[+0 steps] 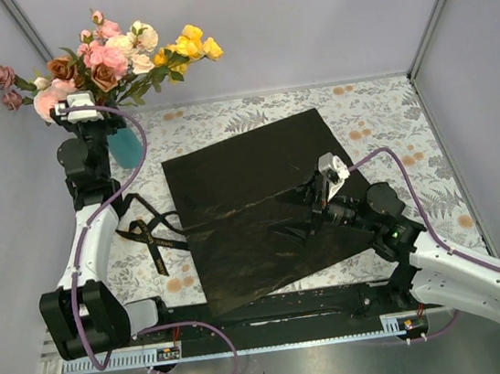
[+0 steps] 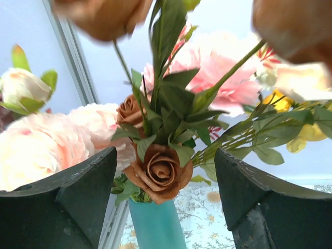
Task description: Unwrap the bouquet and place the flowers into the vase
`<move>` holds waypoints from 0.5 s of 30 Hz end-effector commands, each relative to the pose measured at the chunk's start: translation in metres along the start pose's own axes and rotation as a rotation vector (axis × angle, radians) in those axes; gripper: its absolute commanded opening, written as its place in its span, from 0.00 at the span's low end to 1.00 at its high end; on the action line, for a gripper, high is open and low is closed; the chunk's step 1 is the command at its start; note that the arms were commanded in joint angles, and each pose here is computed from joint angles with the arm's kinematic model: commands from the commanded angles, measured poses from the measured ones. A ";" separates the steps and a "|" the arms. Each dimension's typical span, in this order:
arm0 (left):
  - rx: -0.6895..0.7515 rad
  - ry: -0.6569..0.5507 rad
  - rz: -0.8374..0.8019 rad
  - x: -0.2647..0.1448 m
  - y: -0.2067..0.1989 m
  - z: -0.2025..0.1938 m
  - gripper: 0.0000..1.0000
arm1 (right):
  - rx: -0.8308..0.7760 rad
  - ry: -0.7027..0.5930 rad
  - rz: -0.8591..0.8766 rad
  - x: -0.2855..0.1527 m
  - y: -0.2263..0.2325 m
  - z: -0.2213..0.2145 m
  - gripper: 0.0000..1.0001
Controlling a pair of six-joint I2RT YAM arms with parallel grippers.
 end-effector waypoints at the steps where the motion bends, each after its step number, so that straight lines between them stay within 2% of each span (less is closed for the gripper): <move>1: 0.001 -0.071 -0.036 -0.006 0.000 0.030 0.77 | -0.010 -0.056 0.014 0.001 0.012 0.023 0.99; 5: 0.000 -0.110 -0.049 0.005 0.000 0.046 0.66 | -0.007 -0.054 0.011 0.000 0.012 0.021 0.99; 9: -0.014 -0.091 -0.033 0.025 0.003 0.039 0.57 | -0.014 -0.047 0.004 0.002 0.008 0.019 0.99; 11: -0.017 -0.059 0.003 0.035 0.007 0.028 0.45 | -0.015 -0.041 0.002 0.003 0.007 0.019 0.99; 15: -0.006 0.009 0.028 0.044 0.008 0.002 0.27 | -0.023 -0.027 -0.006 0.004 0.004 0.016 0.99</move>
Point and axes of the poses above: each gripper's point midway between its finger pads, its own x axis out along the fingers, its own y axis along the line the jaws close on, z = x × y, the point moved 1 cm from there along -x, back along the fingers, and after that the axes turned 9 degrees about x, right-handed, at the moved point
